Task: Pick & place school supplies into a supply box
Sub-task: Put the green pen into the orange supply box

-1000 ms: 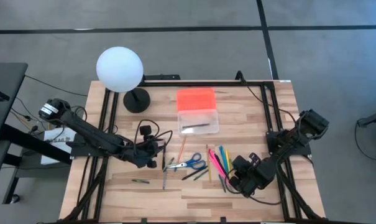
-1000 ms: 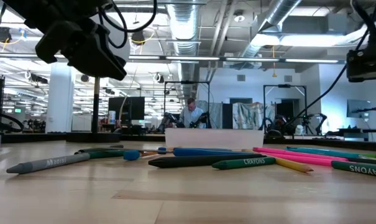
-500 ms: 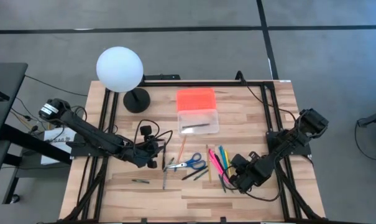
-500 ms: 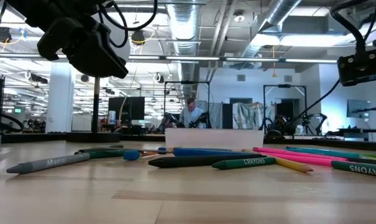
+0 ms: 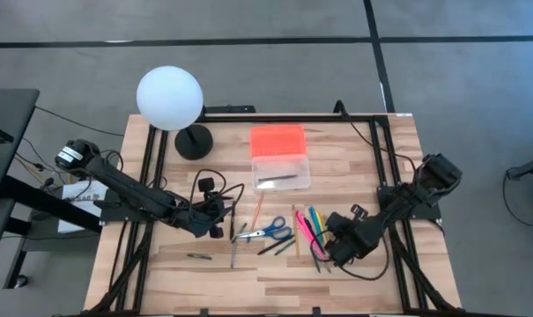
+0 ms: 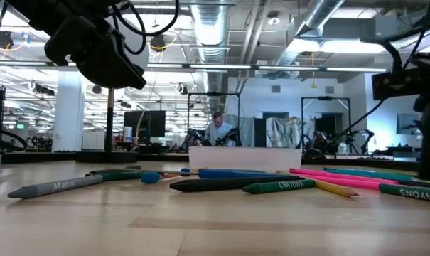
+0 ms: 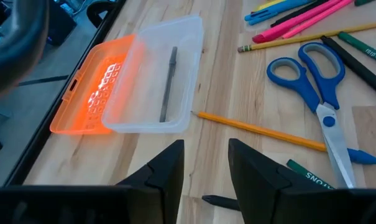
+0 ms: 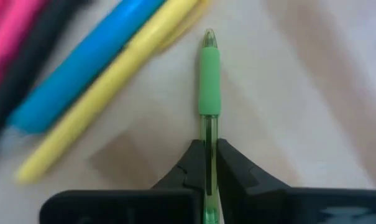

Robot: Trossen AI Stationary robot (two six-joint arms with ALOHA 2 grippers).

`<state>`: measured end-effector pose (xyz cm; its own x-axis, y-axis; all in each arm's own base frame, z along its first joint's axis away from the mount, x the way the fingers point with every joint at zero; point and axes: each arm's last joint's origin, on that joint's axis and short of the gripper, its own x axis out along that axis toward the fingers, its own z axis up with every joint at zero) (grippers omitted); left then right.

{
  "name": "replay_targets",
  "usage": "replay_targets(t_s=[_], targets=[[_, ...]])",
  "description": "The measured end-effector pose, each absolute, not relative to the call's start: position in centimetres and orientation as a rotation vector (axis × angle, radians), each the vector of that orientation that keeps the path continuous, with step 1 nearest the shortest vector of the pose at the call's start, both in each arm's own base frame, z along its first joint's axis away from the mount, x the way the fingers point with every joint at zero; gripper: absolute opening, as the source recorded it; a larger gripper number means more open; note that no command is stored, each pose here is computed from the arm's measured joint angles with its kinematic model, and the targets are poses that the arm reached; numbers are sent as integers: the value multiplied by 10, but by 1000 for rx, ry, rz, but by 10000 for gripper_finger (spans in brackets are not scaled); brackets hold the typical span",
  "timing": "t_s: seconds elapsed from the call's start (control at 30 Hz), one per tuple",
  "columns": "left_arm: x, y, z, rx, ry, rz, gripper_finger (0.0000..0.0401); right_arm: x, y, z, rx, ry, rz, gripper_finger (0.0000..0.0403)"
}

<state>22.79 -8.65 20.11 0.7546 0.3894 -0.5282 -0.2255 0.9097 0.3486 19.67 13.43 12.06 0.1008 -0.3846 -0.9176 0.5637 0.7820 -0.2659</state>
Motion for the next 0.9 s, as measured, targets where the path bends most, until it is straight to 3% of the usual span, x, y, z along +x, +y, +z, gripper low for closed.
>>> replay_targets(t_s=[0.57, 0.9], targets=[[228, -86, 201, 265, 633, 351, 121, 203, 130, 133, -63, 1150, -737, 3], [226, -85, 198, 231, 646, 367, 121, 231, 127, 166, -417, 998, -698, 3]])
